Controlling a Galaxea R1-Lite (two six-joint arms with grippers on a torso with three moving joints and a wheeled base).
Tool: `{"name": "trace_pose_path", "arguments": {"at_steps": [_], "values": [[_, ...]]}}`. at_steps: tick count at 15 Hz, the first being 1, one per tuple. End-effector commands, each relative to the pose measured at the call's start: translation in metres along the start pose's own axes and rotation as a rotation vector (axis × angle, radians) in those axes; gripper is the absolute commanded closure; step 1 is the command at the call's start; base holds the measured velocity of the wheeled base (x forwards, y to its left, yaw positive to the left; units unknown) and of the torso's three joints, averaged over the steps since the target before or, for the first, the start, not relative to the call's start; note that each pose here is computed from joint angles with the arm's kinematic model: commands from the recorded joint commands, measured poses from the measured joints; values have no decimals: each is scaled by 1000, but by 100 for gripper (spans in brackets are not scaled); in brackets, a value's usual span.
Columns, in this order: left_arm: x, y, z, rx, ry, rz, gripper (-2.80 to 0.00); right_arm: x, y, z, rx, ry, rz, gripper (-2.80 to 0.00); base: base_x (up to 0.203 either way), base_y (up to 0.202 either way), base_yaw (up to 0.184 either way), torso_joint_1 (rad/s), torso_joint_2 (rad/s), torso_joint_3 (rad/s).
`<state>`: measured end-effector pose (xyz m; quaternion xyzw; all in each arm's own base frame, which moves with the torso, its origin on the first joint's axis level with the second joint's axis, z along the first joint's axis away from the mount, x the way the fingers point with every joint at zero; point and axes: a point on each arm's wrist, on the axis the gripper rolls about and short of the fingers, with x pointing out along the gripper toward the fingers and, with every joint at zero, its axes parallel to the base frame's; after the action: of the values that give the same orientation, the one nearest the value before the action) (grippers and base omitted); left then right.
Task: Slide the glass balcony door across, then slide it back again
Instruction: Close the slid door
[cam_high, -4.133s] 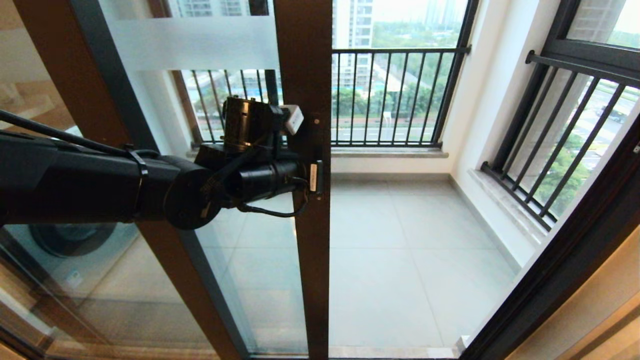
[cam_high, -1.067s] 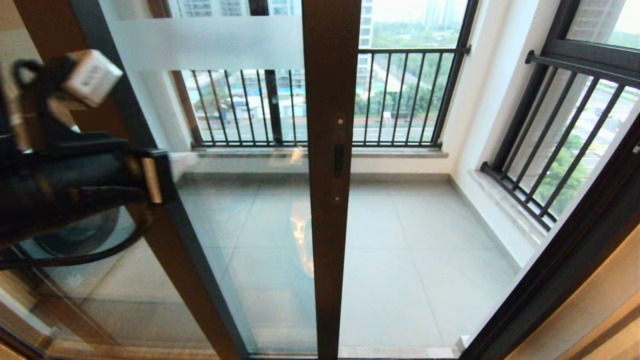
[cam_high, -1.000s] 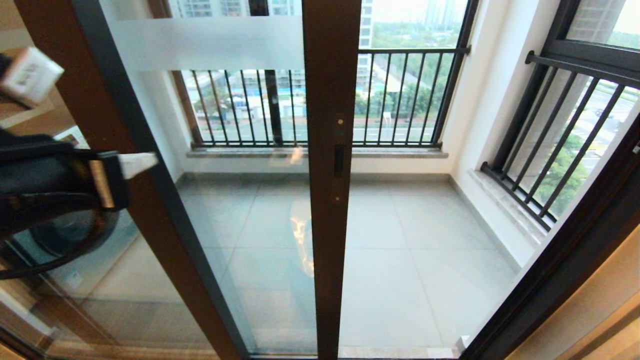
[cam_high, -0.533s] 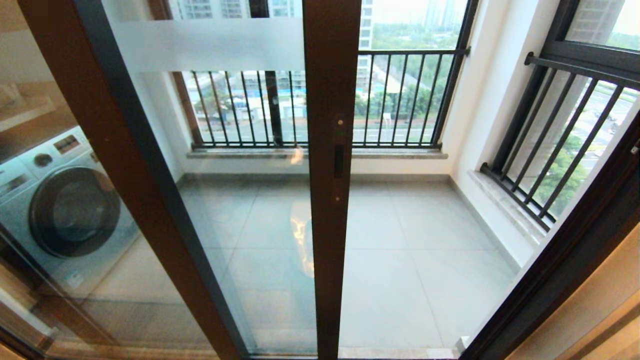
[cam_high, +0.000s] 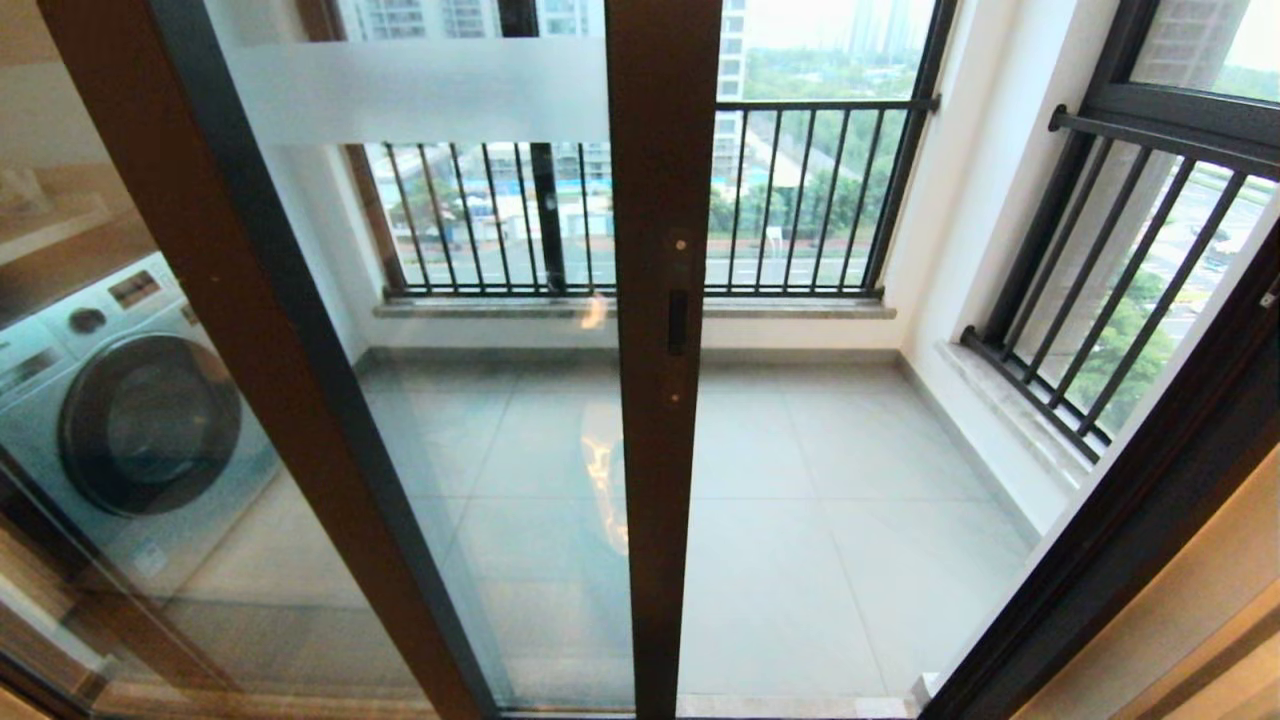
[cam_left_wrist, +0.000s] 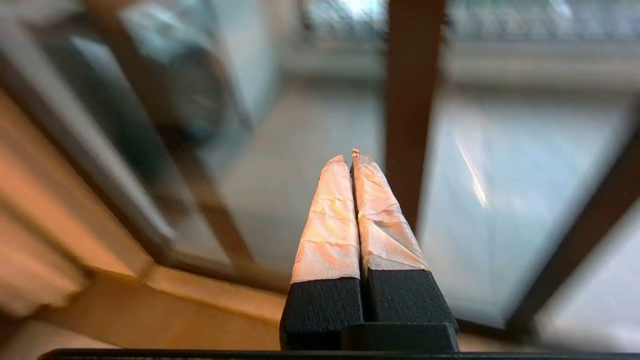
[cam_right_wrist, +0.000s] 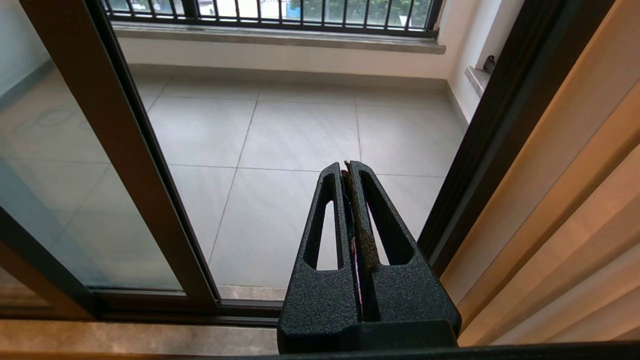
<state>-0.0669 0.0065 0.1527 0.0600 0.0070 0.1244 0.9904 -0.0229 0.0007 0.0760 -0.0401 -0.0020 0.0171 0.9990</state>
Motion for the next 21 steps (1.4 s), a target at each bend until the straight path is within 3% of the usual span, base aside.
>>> {"name": "trace_pose_path", "arguments": {"at_steps": [1,3,4,8,11,15,17,21], "values": [[24,-15,-52,24,69,-110,0,0,0,0,-1,1,1,0,0,0,0,0,0,0],[38,-26,-74,2,23,-275,0,0,0,0,-1,1,1,0,0,0,0,0,0,0],[39,-27,-75,-8,-1,-315,0,0,0,0,-1,1,1,0,0,0,0,0,0,0],[39,-27,-74,-42,1,-304,0,0,0,0,-1,1,1,0,0,0,0,0,0,0],[40,-26,-74,-101,11,-259,0,0,0,0,-1,1,1,0,0,0,0,0,0,0],[40,-26,-74,-106,7,-254,0,0,0,0,-1,1,1,0,0,0,0,0,0,0],[42,-26,-71,-118,-89,-252,0,0,0,0,-1,1,1,0,0,0,0,0,0,0],[43,-27,-73,-126,-94,-254,0,0,0,0,-1,1,1,0,0,0,0,0,0,0]]}}
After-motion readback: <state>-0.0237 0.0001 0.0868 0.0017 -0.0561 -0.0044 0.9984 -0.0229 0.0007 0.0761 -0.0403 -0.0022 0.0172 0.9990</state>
